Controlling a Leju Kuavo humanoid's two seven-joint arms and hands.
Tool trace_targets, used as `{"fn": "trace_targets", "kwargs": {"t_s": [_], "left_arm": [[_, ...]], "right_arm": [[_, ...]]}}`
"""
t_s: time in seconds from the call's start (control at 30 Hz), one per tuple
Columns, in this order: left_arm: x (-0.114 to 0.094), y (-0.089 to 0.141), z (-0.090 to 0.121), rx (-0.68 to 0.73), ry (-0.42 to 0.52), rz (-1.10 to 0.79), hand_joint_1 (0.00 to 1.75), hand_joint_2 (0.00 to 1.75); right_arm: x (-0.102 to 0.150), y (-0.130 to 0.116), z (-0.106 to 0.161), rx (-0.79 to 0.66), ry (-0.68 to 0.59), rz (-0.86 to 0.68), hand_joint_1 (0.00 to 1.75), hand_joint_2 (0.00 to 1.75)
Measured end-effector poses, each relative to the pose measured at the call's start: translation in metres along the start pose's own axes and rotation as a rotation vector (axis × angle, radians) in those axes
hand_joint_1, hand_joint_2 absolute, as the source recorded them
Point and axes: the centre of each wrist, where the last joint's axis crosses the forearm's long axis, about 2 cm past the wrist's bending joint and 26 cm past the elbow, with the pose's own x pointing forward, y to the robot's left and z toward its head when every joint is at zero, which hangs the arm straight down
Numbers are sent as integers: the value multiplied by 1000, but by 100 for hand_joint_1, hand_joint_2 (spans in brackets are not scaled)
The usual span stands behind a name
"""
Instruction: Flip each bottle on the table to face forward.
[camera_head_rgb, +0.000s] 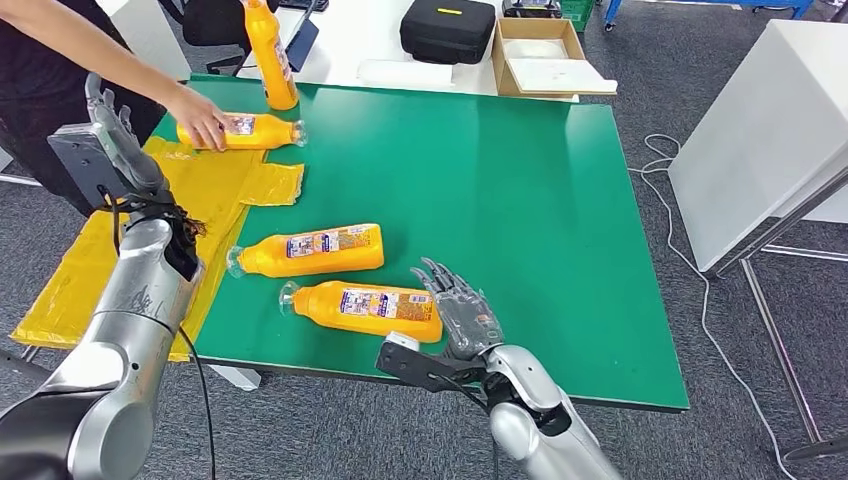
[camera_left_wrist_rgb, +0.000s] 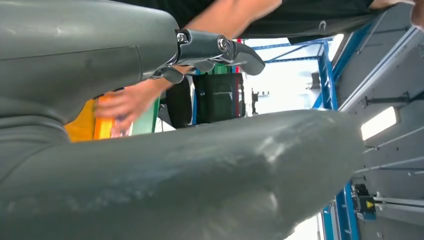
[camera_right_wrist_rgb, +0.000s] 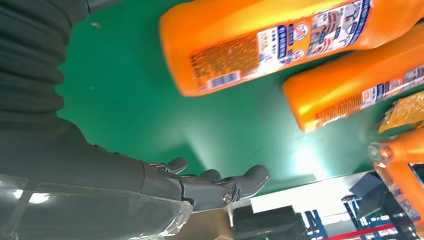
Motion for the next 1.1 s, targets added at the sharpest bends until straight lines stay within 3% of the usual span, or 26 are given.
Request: {"fn": "trace_targets", "kwargs": {"t_s": [0.37,0.7,1.1], "left_arm": [[-2,4,8,10,1,3,0,0],[-1,-2,8,25,9,25,0,0],[-3,0,13,26,22,63,0,0]], "right_arm": [[4,6,-27,62,30,-3,0,175],[-9,-4,-60,121,103,66,0,175],[-27,2,-65,202,219,130,0,175]]}}
